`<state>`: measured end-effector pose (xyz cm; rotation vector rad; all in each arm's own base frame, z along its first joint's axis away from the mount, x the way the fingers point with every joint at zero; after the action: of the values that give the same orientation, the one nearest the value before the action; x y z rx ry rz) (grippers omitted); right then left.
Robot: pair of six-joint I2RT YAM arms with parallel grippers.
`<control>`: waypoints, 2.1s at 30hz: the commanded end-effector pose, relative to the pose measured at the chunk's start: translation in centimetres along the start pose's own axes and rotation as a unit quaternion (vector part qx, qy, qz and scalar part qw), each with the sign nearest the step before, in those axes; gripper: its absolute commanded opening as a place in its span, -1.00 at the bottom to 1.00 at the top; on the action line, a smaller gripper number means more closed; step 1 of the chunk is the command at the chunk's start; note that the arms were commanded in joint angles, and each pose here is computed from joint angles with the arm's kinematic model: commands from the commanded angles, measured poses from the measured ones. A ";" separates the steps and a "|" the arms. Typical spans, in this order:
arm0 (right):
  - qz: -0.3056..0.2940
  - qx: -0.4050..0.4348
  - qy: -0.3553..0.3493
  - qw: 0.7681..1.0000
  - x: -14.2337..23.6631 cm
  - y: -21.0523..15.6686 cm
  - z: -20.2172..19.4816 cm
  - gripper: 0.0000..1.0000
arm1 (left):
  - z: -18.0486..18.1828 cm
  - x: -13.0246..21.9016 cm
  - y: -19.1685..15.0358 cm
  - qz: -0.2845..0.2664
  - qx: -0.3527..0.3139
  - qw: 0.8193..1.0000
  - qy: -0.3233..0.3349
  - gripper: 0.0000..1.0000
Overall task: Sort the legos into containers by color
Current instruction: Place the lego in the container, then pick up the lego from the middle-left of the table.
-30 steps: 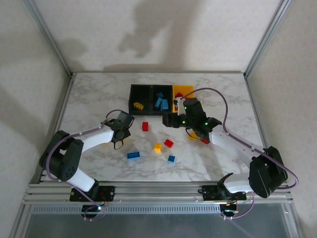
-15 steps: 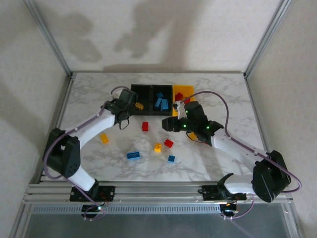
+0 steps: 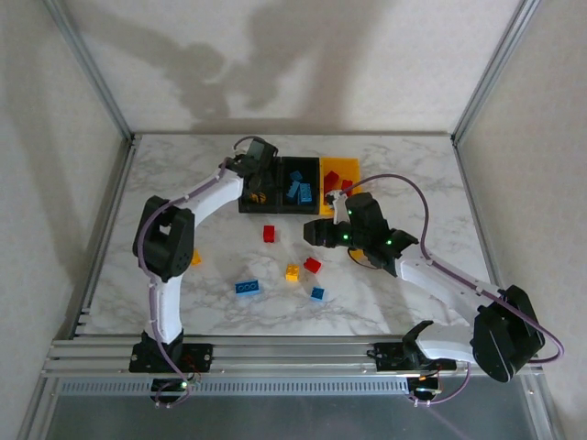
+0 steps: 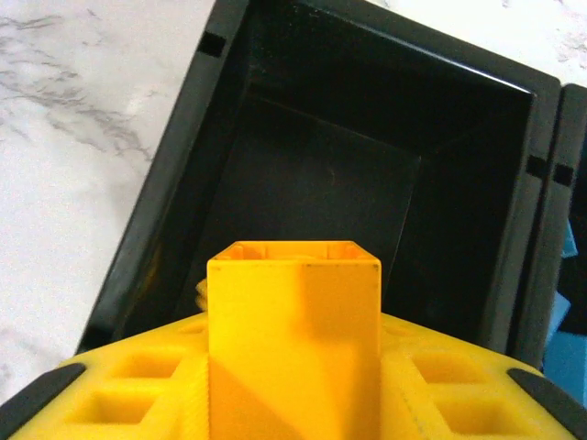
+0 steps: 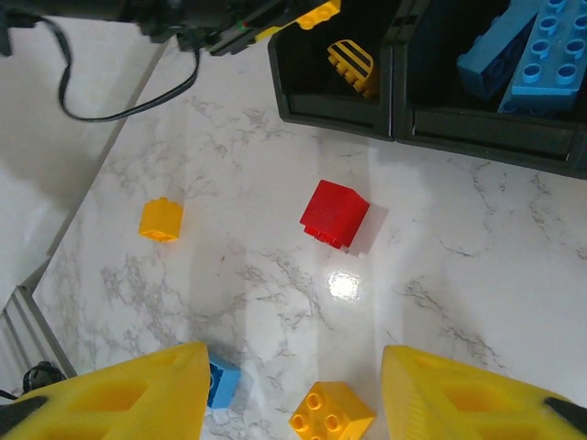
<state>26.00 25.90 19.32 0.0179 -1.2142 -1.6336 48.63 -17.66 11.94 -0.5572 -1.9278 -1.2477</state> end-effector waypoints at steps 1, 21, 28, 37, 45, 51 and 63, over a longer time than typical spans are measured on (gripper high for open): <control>-0.010 -0.003 -0.005 1.000 0.4 0.3 0.3 0.04 | -0.1 -1.0 0.1 0.016 -0.013 1.000 0.004 -0.25; -0.017 0.008 -0.016 1.000 0.3 1.1 0.2 0.04 | -1.5 0.4 0.6 0.015 -0.010 0.999 -0.028 0.03; -0.013 0.019 -0.016 1.000 0.2 1.4 0.3 0.04 | -0.4 6.0 1.4 -0.015 -0.004 0.999 -0.051 0.13; 0.019 0.079 0.034 0.996 -1.3 0.1 3.4 0.06 | 6.5 9.7 -1.3 -0.024 -0.008 1.000 -0.011 0.24; 0.041 0.131 0.084 0.987 -4.4 -1.4 7.4 0.28 | 14.8 11.1 -4.6 -0.001 -0.008 0.997 0.074 0.42; 0.059 0.145 0.104 0.982 -6.5 -2.3 9.3 0.29 | 19.9 11.1 -6.5 0.016 0.019 0.992 0.122 0.58; 0.071 0.144 0.091 0.983 -7.2 -3.0 9.2 0.27 | 23.7 7.9 -11.8 0.074 0.053 0.983 0.158 0.69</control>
<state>21.98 36.65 17.15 0.2223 -1.2555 -1.2875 27.04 -1.77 6.55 -0.4325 -1.6307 -1.1022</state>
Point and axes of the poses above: each hand's point on the last joint's axis, 136 mm out from that joint toward the fingers, its own x axis back along the fingers, its own z axis along the line the jaws close on, y = z × x, the point moved 2 cm from there along x, back along the fingers, and after that the axes turned 5 degrees about x, right-handed, at the moved point
